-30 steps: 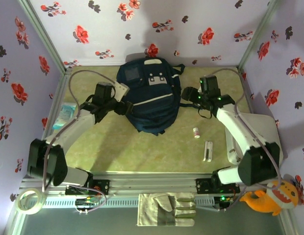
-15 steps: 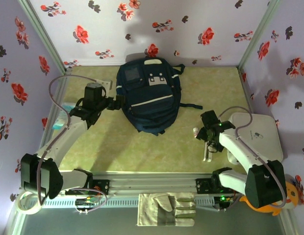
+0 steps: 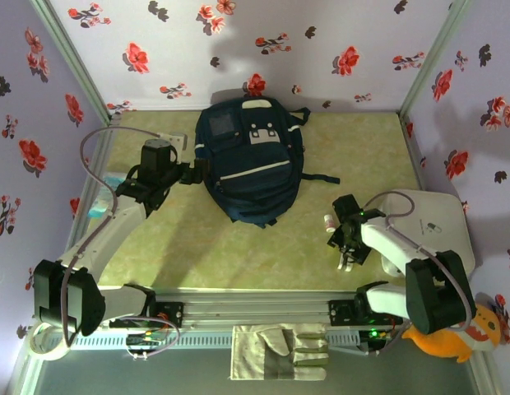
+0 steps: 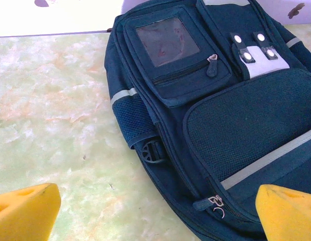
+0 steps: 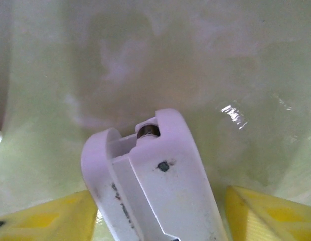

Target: Pack books, pencil case, and school supplies into a backpack

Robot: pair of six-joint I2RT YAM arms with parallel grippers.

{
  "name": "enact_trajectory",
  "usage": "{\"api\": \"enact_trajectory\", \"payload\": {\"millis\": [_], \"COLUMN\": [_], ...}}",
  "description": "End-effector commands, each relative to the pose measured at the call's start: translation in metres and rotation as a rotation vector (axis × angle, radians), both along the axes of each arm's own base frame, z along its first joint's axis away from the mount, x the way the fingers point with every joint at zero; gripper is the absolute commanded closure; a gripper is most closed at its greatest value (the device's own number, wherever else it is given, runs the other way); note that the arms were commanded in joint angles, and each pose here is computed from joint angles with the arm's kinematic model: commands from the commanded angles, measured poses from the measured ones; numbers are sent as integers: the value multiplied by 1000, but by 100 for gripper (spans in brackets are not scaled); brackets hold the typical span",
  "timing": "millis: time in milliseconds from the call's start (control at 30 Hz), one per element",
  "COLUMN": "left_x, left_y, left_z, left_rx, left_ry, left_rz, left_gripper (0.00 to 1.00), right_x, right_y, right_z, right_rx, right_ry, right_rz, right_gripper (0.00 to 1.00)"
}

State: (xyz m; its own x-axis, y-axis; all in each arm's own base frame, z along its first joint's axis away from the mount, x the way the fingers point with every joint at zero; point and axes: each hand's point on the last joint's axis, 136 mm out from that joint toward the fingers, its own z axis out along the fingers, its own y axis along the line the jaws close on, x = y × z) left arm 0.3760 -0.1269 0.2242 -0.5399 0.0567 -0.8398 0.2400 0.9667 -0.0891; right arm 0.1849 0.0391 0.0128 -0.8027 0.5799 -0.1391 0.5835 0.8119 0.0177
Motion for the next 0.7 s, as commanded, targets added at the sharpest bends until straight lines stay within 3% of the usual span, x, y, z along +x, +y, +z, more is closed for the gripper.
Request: {"api": "enact_trajectory", "payload": {"millis": [0, 200, 333, 533, 667], "left_x": [-1, -3, -6, -20, -29], "left_y": [-7, -19, -50, -123, -161], "left_z": [13, 11, 2, -33, -63], "left_rx": [-13, -9, 33, 251, 389], "left_ry": [-41, -36, 9, 109, 185], "left_rz": [-55, -122, -237, -548, -743], "left_gripper": [0, 0, 0, 1, 8], "right_x": [-3, -1, 5, 31, 50], "right_y": [3, -1, -4, 1, 10], "right_z": [-4, 0, 14, 55, 74], "right_rx": [4, -27, -39, -10, 38], "right_ry": [13, -1, -56, -228, -317], "right_rz": [15, 15, 2, 7, 14], "right_gripper": [45, 63, 64, 62, 62]}}
